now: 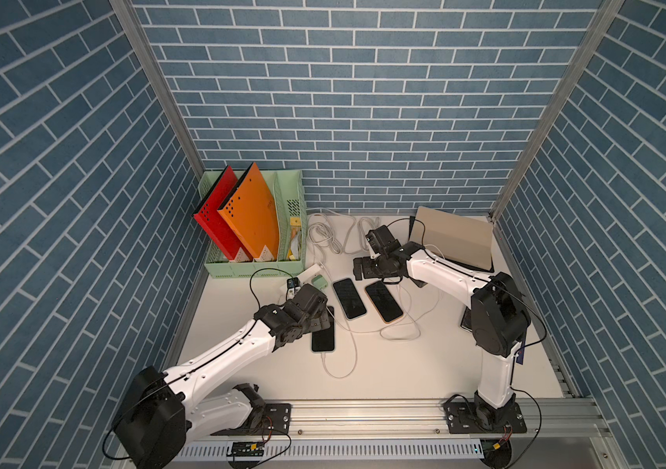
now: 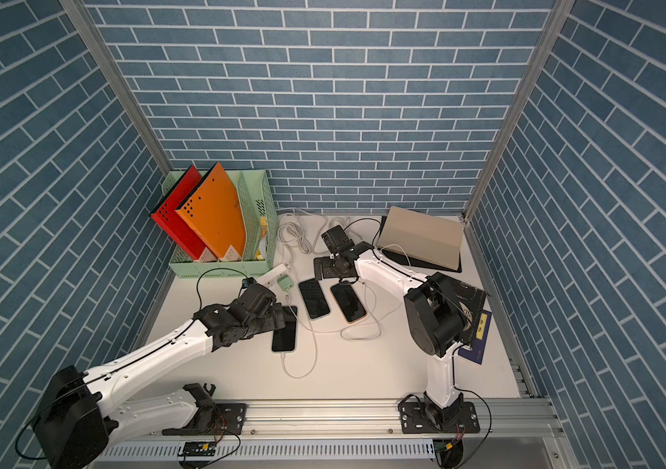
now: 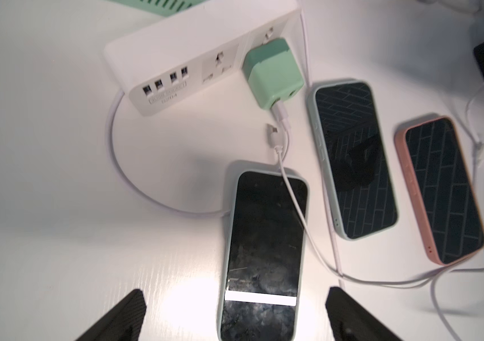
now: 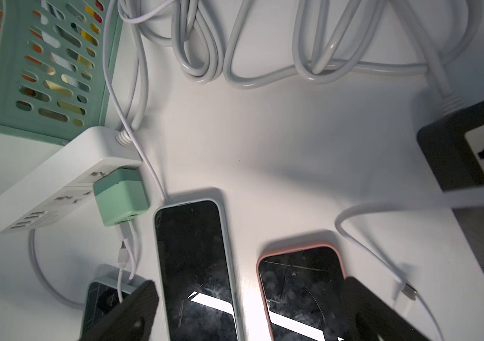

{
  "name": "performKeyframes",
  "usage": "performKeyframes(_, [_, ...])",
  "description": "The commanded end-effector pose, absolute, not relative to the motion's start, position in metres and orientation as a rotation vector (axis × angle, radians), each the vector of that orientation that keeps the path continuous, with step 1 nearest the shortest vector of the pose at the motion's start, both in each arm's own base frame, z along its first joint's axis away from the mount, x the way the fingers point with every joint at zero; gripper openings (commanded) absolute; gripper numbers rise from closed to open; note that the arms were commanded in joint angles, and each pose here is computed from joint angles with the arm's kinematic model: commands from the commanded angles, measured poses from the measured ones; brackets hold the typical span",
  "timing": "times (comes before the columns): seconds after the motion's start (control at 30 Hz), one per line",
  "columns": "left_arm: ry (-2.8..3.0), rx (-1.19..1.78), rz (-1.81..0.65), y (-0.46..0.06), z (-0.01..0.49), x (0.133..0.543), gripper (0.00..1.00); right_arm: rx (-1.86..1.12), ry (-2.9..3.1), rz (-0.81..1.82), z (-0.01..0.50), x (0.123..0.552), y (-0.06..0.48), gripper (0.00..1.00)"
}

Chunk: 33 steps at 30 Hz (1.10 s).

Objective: Unplug the charging cable from the phone
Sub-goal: Place the phone at the center of the board, then pick up the phone at the center of the board.

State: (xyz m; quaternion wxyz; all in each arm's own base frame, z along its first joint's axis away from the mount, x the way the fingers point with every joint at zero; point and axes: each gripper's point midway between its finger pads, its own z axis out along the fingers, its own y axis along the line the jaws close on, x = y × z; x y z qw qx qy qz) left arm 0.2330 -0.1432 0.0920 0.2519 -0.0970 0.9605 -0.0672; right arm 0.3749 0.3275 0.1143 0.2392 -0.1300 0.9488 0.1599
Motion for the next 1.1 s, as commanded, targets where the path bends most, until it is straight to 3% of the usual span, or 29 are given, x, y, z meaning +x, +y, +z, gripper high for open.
performKeyframes(0.0, [2.663,-0.234,-0.167,-0.153,0.076,0.221,1.0,-0.338,2.562,0.478,0.129,0.375,0.328,0.99])
performKeyframes(0.63, [2.753,0.076,-0.067,-0.198,0.037,0.225,1.0,-0.333,2.569,0.491,0.12,0.369,0.321,1.0])
performKeyframes(1.07, [2.781,0.095,0.064,-0.188,0.021,0.226,1.0,-0.334,2.565,0.502,0.119,0.368,0.319,0.99])
